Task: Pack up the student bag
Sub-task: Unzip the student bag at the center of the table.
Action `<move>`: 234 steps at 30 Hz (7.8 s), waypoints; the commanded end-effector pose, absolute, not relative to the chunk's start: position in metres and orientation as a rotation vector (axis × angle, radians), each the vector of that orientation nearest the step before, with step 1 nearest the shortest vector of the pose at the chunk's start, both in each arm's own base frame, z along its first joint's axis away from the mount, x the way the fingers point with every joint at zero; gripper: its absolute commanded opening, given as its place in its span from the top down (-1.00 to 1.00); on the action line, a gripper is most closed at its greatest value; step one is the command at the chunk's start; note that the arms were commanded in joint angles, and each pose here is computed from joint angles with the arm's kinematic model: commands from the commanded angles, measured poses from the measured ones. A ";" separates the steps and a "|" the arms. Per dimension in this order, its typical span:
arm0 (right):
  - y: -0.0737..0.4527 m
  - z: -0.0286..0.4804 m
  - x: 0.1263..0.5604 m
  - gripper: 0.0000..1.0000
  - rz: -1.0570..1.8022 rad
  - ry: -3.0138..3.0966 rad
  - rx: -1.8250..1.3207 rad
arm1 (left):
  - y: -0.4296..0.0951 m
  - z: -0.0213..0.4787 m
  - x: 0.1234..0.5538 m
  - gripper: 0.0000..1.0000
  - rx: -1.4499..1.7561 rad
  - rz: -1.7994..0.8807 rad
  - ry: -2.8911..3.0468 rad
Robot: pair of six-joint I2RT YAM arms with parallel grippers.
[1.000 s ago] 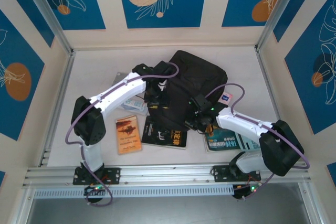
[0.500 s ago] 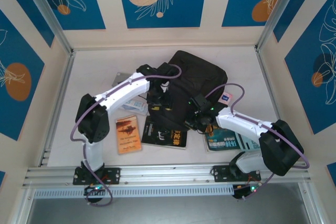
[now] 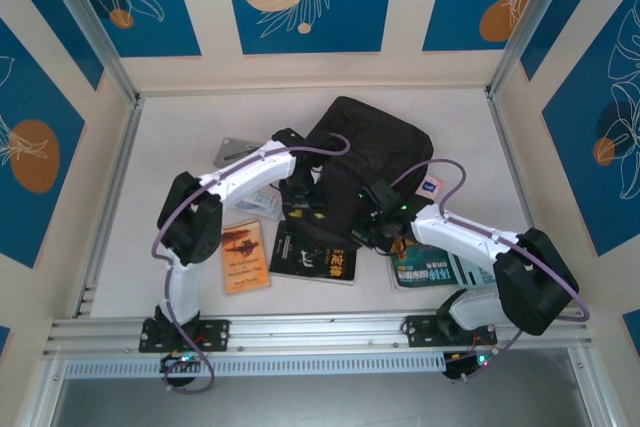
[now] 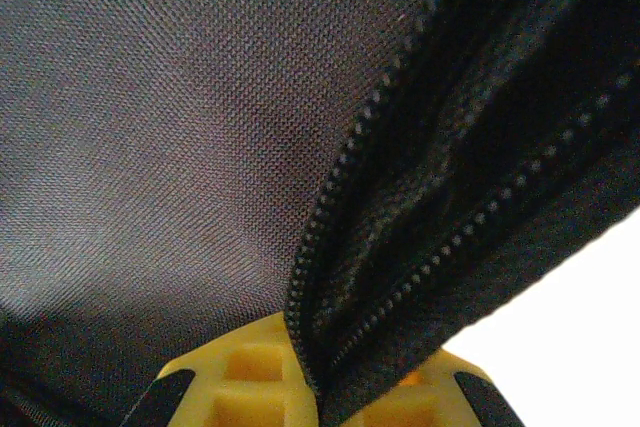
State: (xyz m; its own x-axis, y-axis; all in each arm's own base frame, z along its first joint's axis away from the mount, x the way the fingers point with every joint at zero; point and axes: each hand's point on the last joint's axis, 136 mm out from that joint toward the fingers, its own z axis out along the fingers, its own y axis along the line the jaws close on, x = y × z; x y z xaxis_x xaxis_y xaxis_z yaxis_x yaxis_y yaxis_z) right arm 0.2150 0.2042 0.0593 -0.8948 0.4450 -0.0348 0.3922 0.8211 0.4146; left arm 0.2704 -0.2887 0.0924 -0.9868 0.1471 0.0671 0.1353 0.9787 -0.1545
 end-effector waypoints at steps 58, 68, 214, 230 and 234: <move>0.249 0.159 0.247 -0.42 1.267 2.708 1.378 | -0.293 0.207 0.284 1.00 -0.093 0.715 -3.285; 0.282 0.126 0.248 -0.44 1.155 2.773 1.617 | -0.276 0.198 0.279 1.00 -0.038 0.683 -3.295; 0.104 0.160 0.174 -0.24 0.885 2.523 1.730 | -0.446 0.221 0.234 1.00 -0.985 0.959 -3.232; 0.097 0.124 0.170 -0.03 0.701 2.554 1.697 | -0.420 0.209 0.234 1.00 -1.015 0.822 -3.267; 0.096 0.117 0.160 0.22 0.623 2.594 1.674 | -0.408 0.201 0.236 1.00 -0.995 0.771 -3.283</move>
